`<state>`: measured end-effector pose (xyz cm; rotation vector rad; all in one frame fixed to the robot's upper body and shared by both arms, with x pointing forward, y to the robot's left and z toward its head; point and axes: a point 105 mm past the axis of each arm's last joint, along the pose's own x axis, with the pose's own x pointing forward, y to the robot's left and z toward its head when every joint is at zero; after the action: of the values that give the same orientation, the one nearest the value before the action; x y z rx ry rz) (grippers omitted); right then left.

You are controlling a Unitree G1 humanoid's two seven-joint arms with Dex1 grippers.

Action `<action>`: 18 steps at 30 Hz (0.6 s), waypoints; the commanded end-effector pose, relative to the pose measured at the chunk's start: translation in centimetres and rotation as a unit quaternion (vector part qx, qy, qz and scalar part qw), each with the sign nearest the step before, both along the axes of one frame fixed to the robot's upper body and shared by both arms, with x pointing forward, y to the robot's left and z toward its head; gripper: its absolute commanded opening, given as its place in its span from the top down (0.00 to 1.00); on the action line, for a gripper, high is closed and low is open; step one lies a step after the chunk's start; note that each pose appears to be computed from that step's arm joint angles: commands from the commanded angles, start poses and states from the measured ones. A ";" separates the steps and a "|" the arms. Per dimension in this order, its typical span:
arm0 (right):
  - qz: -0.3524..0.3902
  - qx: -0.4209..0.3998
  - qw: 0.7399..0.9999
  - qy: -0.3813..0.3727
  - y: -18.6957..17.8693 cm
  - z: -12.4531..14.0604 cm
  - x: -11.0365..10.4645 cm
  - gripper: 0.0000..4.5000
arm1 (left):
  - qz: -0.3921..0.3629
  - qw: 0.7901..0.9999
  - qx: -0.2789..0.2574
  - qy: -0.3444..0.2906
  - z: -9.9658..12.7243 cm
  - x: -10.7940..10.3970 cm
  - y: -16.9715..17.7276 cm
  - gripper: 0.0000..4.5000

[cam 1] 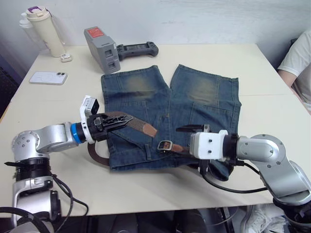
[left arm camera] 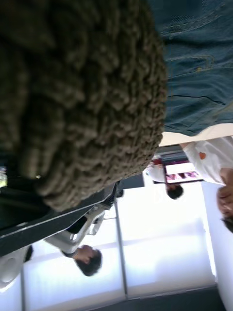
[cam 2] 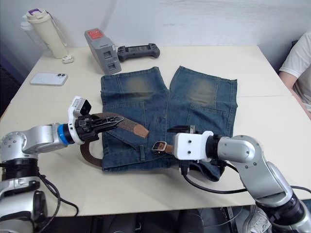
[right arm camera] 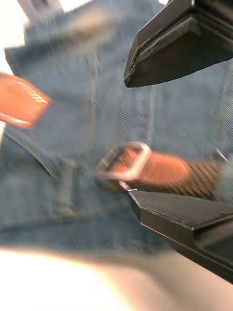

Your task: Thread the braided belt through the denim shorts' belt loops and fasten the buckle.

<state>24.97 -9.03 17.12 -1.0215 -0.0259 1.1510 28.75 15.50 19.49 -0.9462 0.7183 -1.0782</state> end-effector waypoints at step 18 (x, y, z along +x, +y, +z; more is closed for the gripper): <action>-0.030 -0.032 0.999 -0.020 0.3 -3.0 0.3 0.21 | 0.038 0.999 0.001 -0.030 1.0 0.5 0.6 1.00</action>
<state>25.54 -8.78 12.93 -1.1289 0.0293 1.0864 29.58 15.67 19.38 -0.9630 0.6755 -1.0253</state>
